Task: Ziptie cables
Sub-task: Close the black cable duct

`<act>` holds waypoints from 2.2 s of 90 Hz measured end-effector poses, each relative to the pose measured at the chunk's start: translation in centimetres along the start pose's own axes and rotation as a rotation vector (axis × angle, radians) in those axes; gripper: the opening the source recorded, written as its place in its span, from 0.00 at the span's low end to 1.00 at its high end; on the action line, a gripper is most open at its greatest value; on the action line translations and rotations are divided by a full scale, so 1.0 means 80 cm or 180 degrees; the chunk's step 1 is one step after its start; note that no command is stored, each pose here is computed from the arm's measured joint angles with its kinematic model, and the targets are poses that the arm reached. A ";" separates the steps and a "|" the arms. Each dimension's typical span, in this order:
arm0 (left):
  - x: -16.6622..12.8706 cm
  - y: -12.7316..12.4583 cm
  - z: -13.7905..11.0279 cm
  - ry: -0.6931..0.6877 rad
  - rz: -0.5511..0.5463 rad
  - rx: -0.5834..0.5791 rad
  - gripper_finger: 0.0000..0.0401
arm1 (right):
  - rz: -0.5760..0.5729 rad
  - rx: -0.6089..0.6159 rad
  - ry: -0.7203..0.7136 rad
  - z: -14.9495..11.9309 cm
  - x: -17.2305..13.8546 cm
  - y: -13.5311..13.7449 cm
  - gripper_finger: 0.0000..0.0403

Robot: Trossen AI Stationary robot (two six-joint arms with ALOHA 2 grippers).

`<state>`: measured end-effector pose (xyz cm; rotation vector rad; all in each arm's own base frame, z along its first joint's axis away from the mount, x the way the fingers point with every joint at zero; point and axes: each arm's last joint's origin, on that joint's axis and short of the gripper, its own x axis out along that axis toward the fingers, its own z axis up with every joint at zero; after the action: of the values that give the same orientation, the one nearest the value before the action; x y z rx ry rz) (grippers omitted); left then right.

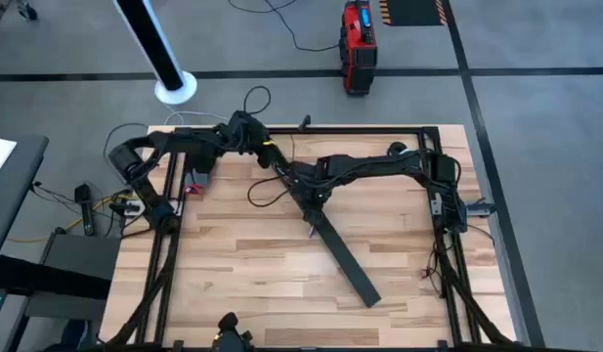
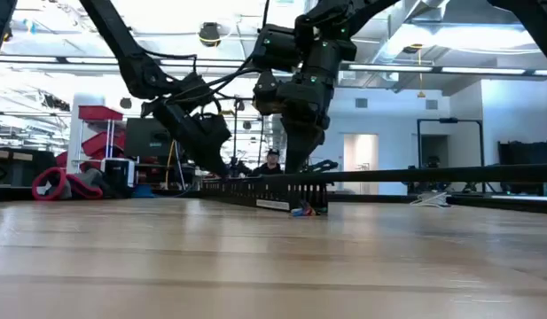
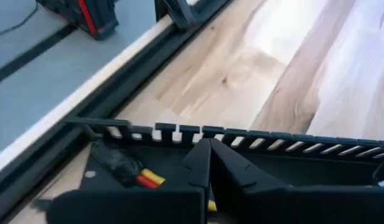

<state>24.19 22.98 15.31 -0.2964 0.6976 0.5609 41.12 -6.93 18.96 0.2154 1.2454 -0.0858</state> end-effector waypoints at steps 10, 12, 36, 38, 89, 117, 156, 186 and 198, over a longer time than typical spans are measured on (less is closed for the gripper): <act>0.006 0.000 -0.005 0.0083 -0.0051 -0.0049 0.00 | -0.0006 -0.0014 -0.0005 0.000 0.000 -0.003 0.00; 0.007 0.001 -0.006 0.0096 -0.0058 -0.0051 0.00 | -0.0007 -0.0025 -0.0005 0.000 0.000 -0.003 0.00; 0.006 0.000 -0.009 0.0187 -0.0083 -0.0063 0.00 | -0.0017 -0.0012 -0.0065 0.003 0.000 -0.011 0.00; 0.006 0.000 -0.009 0.0194 -0.0084 -0.0064 0.00 | -0.0019 -0.0014 -0.0072 0.003 -0.001 -0.012 0.00; 0.006 -0.001 -0.011 0.0233 -0.0145 -0.0026 0.00 | -0.0116 -0.0053 -0.0270 0.011 -0.010 -0.038 0.00; -0.003 -0.002 -0.008 0.0229 -0.0147 0.0079 0.00 | -0.0048 -0.0091 0.0001 0.001 -0.050 -0.002 0.00; -0.011 -0.001 -0.008 0.0296 -0.0144 0.0209 0.00 | 0.0127 0.0373 0.0512 -0.084 -0.078 0.148 0.00; -0.011 -0.001 -0.009 0.0331 -0.0148 0.0219 0.00 | 0.0014 0.1005 0.1068 -0.178 -0.059 0.245 0.00; -0.011 -0.001 -0.009 0.0330 -0.0147 0.0212 0.00 | -0.0051 0.1181 0.1199 -0.205 -0.058 0.270 0.00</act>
<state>23.29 22.22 15.41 -0.2801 0.8061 0.4799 28.32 17.31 20.89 0.5628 1.6012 -0.3021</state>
